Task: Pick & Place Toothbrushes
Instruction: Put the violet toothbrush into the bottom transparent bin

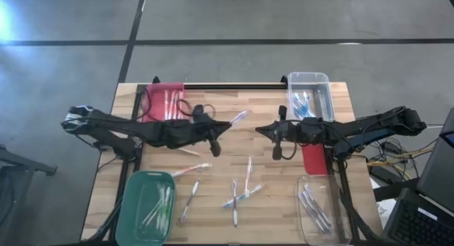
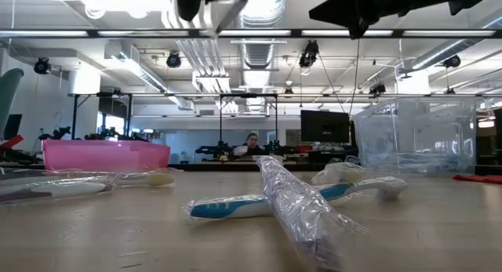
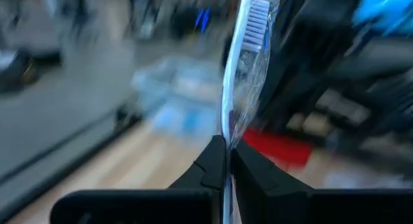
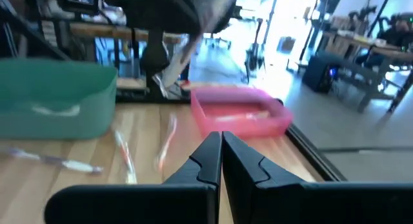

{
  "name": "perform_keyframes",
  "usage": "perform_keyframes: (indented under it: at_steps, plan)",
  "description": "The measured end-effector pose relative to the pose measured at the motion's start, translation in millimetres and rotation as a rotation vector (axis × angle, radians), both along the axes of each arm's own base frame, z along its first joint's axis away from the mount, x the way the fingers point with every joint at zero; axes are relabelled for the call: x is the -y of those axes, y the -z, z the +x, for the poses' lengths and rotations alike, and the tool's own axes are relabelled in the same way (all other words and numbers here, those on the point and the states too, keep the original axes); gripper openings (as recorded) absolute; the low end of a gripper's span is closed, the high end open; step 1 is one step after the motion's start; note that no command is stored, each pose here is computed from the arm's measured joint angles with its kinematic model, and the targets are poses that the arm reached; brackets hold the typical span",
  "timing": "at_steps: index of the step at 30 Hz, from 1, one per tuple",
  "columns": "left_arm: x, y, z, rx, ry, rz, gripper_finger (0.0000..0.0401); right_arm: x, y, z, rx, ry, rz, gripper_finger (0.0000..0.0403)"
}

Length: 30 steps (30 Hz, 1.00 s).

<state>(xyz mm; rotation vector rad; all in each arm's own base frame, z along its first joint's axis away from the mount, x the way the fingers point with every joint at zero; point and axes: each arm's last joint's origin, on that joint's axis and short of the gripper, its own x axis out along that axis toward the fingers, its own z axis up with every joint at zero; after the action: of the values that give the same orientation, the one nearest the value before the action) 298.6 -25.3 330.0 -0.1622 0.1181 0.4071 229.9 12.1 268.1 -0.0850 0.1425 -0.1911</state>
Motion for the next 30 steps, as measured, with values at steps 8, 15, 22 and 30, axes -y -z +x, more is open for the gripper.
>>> perform_keyframes:
  at_steps: [8, 15, 22, 30]
  plan:
    - [1.1, 10.9, -23.7, 0.421, 0.152, 0.097, 0.0018, -3.5, -3.6, -0.9, 0.14, -0.125, 0.021, 0.0008]
    - [4.3, 15.4, -29.0, 0.557, 0.274, 0.176, 0.0018, -6.8, -9.1, -1.0, 0.199, -0.239, 0.046, 0.0009]
    - [8.7, 11.6, -6.9, 0.537, 0.319, 0.243, 0.0018, -7.0, -8.3, 0.8, 0.205, -0.242, 0.053, 0.0048]
    - [13.8, 9.8, 30.3, 0.5, 0.314, 0.325, 0.0019, -7.5, -7.6, 6.6, 0.243, -0.241, 0.048, 0.0112]
